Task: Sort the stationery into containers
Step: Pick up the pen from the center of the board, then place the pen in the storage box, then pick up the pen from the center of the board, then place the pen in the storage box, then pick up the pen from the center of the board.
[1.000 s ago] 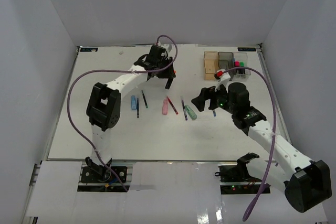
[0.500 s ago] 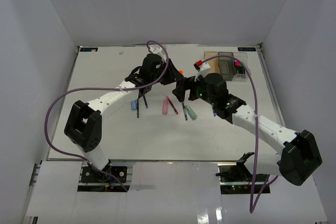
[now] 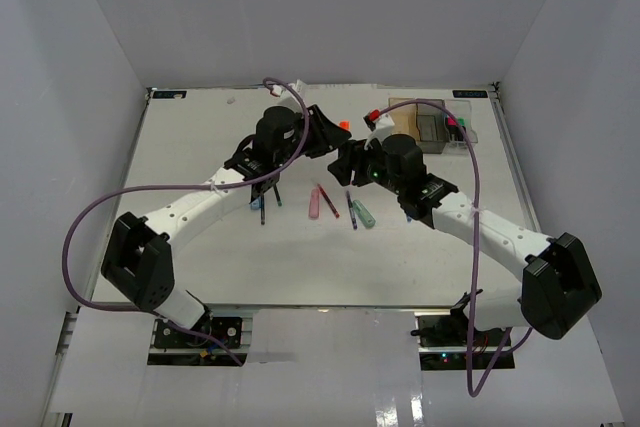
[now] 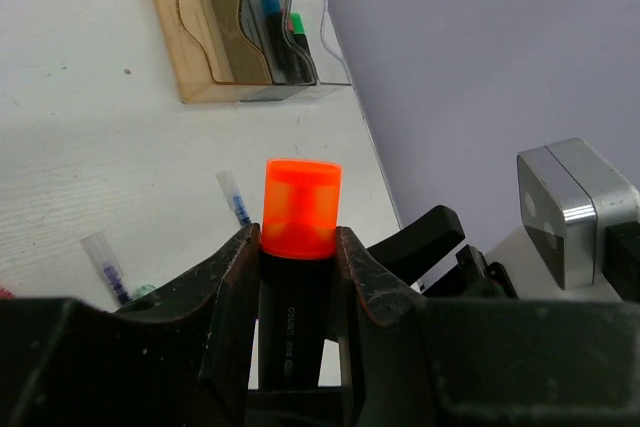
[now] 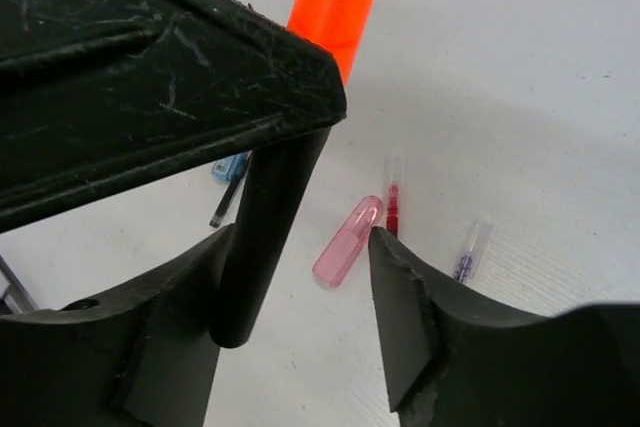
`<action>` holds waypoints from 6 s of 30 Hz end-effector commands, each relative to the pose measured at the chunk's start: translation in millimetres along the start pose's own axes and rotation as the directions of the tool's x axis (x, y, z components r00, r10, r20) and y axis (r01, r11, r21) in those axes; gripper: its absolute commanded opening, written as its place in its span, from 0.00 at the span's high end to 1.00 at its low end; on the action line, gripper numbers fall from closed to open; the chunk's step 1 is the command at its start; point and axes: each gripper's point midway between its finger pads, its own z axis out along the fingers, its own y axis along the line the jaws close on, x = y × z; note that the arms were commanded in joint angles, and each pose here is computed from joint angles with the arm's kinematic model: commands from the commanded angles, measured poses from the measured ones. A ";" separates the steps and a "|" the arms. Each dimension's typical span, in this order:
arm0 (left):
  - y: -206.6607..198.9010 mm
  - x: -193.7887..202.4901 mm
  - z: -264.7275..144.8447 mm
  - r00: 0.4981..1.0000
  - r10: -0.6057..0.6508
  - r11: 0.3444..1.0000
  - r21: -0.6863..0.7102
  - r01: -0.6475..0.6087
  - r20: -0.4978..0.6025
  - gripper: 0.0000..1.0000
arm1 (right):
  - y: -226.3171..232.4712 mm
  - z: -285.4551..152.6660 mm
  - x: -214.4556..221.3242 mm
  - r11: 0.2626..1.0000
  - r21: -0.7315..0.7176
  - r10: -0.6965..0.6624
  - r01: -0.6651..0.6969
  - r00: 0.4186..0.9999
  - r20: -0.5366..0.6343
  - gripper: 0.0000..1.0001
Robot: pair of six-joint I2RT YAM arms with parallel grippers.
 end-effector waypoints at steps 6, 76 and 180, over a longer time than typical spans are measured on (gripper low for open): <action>-13.6 1.0 -16.1 1.000 0.009 0.999 0.050 -0.011 0.026 0.78 | 24.7 -1.2 -49.7 0.997 -0.071 0.000 0.011 0.990 0.140 0.53; 201.3 -100.3 -154.1 0.921 0.388 0.707 -0.653 -0.273 0.034 0.02 | -243.1 -41.5 0.3 0.837 0.531 0.046 0.135 0.948 -0.315 0.31; 212.4 -90.8 -143.1 0.941 0.338 0.728 -0.634 -0.260 0.002 0.02 | -86.7 3.0 115.9 0.944 0.315 0.060 0.098 0.888 -0.456 0.59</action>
